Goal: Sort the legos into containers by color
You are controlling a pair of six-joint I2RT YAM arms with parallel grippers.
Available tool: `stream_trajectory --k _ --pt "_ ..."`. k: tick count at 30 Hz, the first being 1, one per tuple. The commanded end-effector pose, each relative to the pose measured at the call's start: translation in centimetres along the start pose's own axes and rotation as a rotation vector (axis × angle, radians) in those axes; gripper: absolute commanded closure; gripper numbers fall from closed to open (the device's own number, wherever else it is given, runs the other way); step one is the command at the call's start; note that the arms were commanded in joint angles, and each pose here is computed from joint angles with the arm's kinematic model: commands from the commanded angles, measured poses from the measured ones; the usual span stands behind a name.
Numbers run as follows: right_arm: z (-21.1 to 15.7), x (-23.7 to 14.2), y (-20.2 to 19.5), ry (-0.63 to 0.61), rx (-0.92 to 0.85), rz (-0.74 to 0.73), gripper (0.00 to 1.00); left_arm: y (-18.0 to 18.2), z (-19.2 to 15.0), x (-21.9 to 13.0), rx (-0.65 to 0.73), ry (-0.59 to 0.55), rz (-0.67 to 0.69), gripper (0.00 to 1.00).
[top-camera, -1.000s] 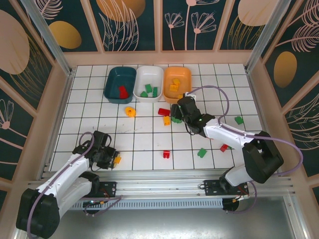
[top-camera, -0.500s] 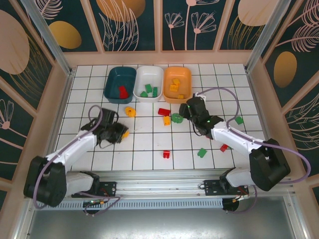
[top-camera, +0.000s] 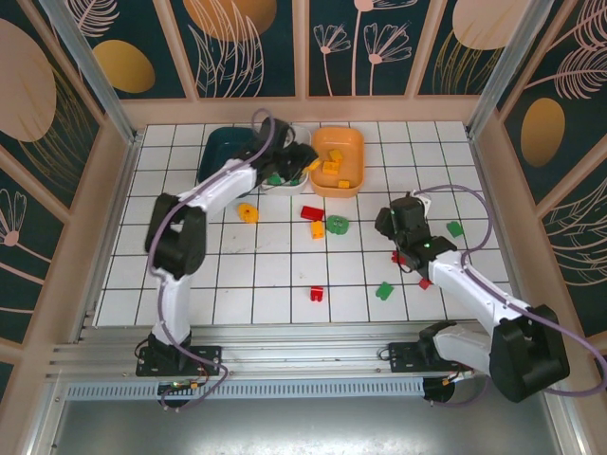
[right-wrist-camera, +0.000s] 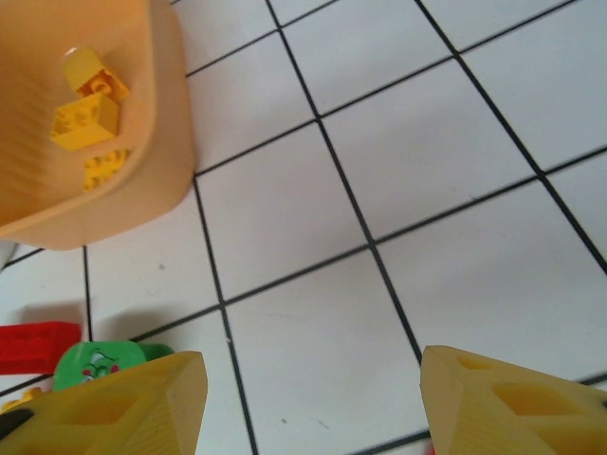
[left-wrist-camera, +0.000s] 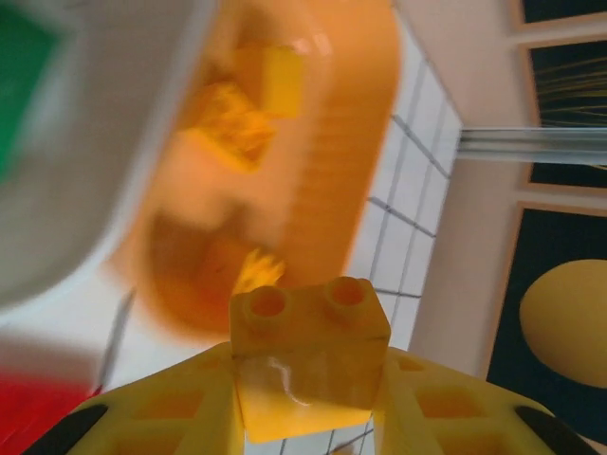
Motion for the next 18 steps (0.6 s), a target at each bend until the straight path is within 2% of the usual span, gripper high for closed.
stream_trajectory --k 1,9,12,18 --pt "0.2 -1.0 -1.5 -0.02 0.03 -0.031 0.38 -0.4 0.5 3.1 0.1 0.082 0.035 0.66" --pt "0.7 -1.8 -2.1 -0.032 0.03 -0.027 0.36 0.4 0.7 7.4 0.092 0.128 -0.003 0.64" --pt "0.9 -1.9 -1.8 -0.023 0.025 -0.007 0.35 -0.7 0.8 7.3 0.134 0.131 -0.062 0.53" --pt "1.0 -2.1 -1.1 -0.014 0.033 0.034 0.32 -6.0 1.9 4.6 0.26 0.076 -0.213 0.26"
Point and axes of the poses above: each hand's point on the last joint's axis, 136 mm out from that joint toward the fingers, its own x axis out along the fingers, its own y axis along the line the jaws close on, z = x × y, the point moved 7 cm from there along -x, back along the fingers, and after that the axes turned 13 degrees about x, right-handed, at the moved point
